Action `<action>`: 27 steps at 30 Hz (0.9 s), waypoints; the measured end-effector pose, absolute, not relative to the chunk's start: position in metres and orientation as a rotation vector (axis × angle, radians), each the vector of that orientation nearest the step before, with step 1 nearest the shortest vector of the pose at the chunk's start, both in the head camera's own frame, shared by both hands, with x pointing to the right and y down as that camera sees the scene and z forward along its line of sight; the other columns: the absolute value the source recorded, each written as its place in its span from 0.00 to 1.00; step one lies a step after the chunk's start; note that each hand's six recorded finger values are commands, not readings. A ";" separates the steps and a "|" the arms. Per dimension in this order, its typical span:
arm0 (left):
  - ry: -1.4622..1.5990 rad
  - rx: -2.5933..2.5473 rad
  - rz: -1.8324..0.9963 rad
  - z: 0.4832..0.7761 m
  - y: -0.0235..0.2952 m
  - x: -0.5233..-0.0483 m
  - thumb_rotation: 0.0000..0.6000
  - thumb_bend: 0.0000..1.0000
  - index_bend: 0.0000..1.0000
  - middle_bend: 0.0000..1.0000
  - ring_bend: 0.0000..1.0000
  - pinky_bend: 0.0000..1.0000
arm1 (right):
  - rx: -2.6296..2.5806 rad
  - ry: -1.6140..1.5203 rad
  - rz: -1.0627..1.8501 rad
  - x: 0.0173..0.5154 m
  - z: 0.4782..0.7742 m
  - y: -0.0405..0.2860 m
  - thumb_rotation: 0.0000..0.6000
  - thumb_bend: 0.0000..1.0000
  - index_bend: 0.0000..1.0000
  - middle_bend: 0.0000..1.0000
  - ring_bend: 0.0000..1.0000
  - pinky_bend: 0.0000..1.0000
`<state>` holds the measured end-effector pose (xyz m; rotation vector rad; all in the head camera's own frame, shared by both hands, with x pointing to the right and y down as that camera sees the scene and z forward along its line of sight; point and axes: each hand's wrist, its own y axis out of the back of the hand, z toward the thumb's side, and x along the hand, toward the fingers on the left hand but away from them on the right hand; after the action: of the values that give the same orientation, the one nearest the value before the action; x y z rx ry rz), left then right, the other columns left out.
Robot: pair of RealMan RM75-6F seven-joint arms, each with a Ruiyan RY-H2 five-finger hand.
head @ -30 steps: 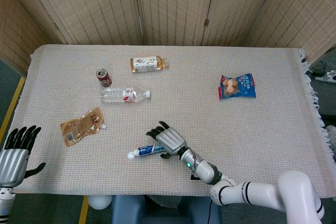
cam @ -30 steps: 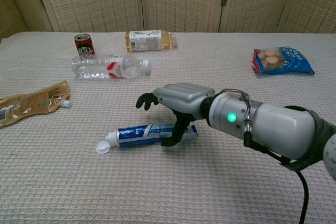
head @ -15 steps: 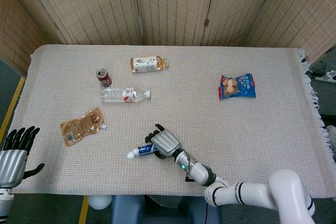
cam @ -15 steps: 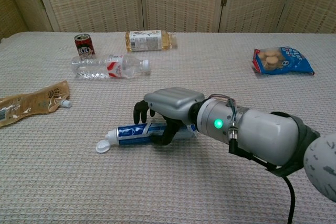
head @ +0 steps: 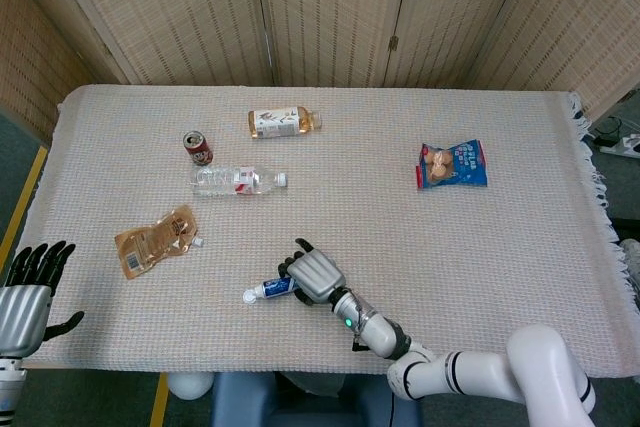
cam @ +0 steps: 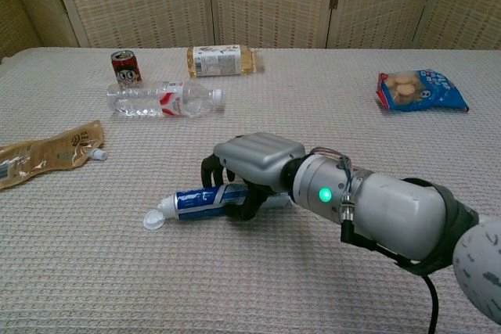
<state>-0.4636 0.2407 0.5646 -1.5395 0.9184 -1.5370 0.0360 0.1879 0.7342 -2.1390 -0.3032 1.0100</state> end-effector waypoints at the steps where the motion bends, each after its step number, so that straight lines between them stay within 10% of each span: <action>1: 0.917 -1.540 -1.538 0.565 0.241 -0.464 1.00 0.21 0.05 0.10 0.06 0.00 | -2.135 -0.306 1.009 0.036 0.734 0.188 1.00 0.49 0.44 0.44 0.36 0.11; 27: 0.915 -1.765 -1.103 0.565 0.166 -0.366 1.00 0.22 0.06 0.10 0.10 0.00 | -2.349 -0.769 0.798 0.068 0.688 0.152 1.00 0.85 0.68 0.64 0.63 0.40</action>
<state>-0.3662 0.1662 0.5650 -1.7645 0.9149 -1.1029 0.0681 0.1519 0.6876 -2.3485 -0.7688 0.7983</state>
